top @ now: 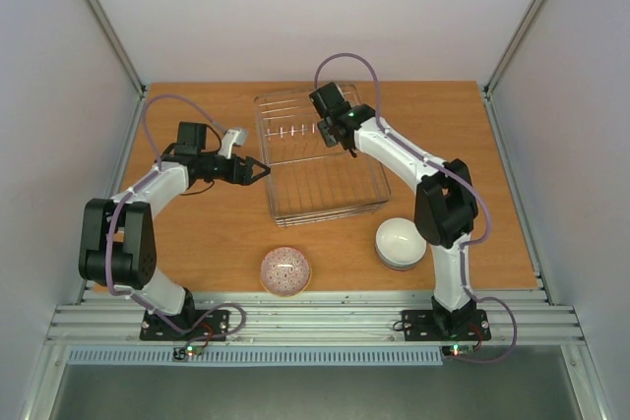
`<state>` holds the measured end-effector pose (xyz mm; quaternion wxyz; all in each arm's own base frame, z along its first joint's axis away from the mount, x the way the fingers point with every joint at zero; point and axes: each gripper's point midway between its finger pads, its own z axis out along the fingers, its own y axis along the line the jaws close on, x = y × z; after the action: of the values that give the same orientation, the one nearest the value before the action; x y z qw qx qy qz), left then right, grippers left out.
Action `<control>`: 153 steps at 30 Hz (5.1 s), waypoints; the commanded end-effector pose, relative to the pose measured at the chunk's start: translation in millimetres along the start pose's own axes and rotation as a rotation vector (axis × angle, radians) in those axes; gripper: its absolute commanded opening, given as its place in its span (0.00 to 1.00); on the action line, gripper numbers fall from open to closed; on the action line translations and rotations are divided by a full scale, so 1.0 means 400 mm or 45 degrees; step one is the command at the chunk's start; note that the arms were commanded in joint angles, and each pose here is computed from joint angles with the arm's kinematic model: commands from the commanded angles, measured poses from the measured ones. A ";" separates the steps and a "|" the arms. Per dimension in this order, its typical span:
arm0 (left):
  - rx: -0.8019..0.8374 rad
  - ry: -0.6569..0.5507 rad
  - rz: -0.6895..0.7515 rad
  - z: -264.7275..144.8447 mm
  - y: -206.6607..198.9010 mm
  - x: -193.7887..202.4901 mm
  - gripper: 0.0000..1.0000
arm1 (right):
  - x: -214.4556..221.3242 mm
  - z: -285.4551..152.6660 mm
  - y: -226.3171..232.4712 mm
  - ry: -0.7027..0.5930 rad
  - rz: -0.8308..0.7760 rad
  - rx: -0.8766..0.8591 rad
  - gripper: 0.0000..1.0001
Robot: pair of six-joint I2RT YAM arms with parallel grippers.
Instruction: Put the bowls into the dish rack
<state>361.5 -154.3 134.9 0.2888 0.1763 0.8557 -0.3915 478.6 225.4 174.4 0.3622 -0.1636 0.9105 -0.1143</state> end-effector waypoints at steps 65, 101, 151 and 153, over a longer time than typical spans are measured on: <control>0.143 0.510 0.931 -0.094 -0.270 0.272 0.82 | 0.192 -0.291 -0.105 -0.309 0.553 -0.280 0.99; 0.206 0.980 0.846 -0.024 -0.271 0.454 0.43 | 0.307 -0.253 -0.083 -0.132 0.547 -0.226 0.99; 0.476 0.518 0.790 -0.127 -0.402 0.299 0.01 | 0.247 -0.394 0.063 -0.233 0.442 -0.619 0.98; 0.505 0.475 0.754 -0.131 -0.402 0.280 0.01 | 0.240 -0.427 0.123 -0.240 0.436 -0.822 0.99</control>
<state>171.9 -198.2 154.2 0.1655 0.5519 0.7431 -0.3403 300.8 204.1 198.0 0.4013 -0.0779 0.9036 0.1284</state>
